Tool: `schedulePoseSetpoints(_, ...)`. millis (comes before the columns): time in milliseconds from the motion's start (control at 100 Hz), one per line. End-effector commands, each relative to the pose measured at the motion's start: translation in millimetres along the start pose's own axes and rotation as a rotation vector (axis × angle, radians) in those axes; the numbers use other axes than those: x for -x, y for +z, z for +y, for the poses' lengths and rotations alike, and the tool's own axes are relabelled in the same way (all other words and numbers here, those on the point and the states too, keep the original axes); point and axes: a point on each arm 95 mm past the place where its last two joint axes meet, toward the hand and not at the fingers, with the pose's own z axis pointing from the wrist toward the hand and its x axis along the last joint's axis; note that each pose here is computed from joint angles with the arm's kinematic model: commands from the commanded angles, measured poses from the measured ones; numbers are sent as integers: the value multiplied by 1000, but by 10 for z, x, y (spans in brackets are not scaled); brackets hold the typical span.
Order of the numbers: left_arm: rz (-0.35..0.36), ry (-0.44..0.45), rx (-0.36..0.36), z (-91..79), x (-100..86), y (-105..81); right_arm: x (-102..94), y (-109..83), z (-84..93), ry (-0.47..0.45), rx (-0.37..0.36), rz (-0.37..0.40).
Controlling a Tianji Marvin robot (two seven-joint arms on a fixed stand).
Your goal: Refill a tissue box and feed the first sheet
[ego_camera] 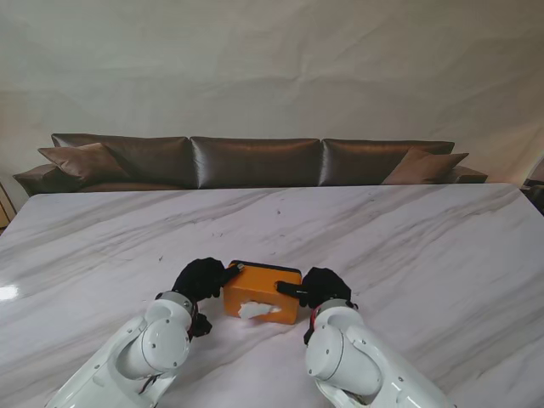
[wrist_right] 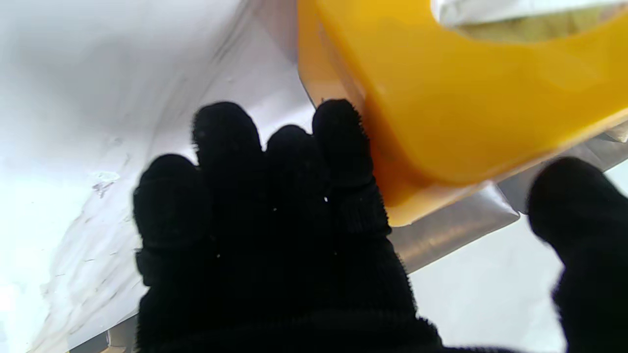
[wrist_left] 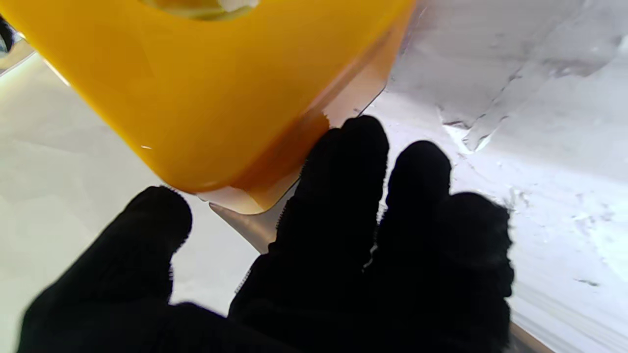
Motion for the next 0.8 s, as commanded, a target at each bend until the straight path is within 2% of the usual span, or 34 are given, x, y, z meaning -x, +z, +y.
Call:
schedulePoseSetpoints(0, 12, -28, 23, 62, -60, -66, 41, 21, -8, 7, -15, -1)
schedulePoseSetpoints(80, -3, -50, 15, 34, -5, -118, 99, 31, 4, 40, -17, 1)
schedulePoseSetpoints(180, -16, -65, -2, 1, 52, -187, 142, 8, 32, 57, -3, 43)
schedulePoseSetpoints(420, -33, -45, -31, -33, 156, -304, 207, -129, 137, 4, 42, 147)
schedulePoseSetpoints(570, -24, -38, -35, -20, 179, -314, 278, -188, 131, -41, 47, 168)
schedulePoseSetpoints(790, -4, -33, -43, -22, 161, -281, 356, -235, 26, -88, 36, 183)
